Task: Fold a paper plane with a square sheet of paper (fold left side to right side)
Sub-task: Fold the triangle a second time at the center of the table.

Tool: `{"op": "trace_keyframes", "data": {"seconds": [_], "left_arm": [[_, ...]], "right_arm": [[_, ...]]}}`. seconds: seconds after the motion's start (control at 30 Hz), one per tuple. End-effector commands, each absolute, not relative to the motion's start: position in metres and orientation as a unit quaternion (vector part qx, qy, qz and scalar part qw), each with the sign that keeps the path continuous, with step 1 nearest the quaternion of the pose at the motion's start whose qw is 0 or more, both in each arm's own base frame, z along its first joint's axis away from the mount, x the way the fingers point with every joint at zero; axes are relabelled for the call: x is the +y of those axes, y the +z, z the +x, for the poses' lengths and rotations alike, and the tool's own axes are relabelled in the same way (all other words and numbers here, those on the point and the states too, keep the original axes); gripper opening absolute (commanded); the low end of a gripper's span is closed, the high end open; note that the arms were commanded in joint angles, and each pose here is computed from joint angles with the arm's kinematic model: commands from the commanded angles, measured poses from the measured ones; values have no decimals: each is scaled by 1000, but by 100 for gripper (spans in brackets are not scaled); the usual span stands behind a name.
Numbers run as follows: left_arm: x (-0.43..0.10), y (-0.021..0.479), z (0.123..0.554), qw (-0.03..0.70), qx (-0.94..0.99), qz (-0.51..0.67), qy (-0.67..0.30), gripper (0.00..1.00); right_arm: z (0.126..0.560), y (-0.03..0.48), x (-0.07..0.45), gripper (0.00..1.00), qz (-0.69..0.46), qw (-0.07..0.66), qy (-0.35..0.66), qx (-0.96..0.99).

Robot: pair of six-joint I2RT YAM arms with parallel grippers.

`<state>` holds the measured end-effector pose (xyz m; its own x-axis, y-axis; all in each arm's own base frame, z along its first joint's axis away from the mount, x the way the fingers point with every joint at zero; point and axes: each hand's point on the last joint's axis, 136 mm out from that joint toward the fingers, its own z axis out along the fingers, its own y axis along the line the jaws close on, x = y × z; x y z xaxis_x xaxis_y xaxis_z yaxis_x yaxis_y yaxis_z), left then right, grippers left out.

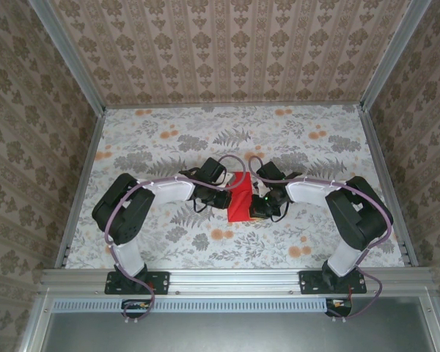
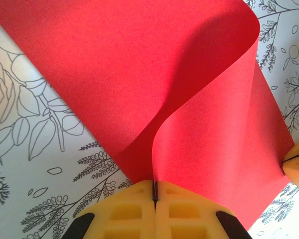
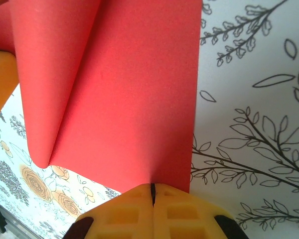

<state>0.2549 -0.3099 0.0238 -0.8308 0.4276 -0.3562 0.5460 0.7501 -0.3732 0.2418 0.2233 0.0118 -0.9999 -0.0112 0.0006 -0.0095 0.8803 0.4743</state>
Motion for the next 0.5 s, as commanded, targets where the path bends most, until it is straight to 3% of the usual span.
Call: {"op": "trace_keyframes", "data": {"seconds": [0.0,0.47], "left_arm": [[-312,26,261,130,925,272,-230,1],[-307,12,249,113,929,271,-224,1]], "right_arm": [[221,-13,205,2,2,43,-192,-980],[223,-9,208,2,7,39,-200,-979]]}}
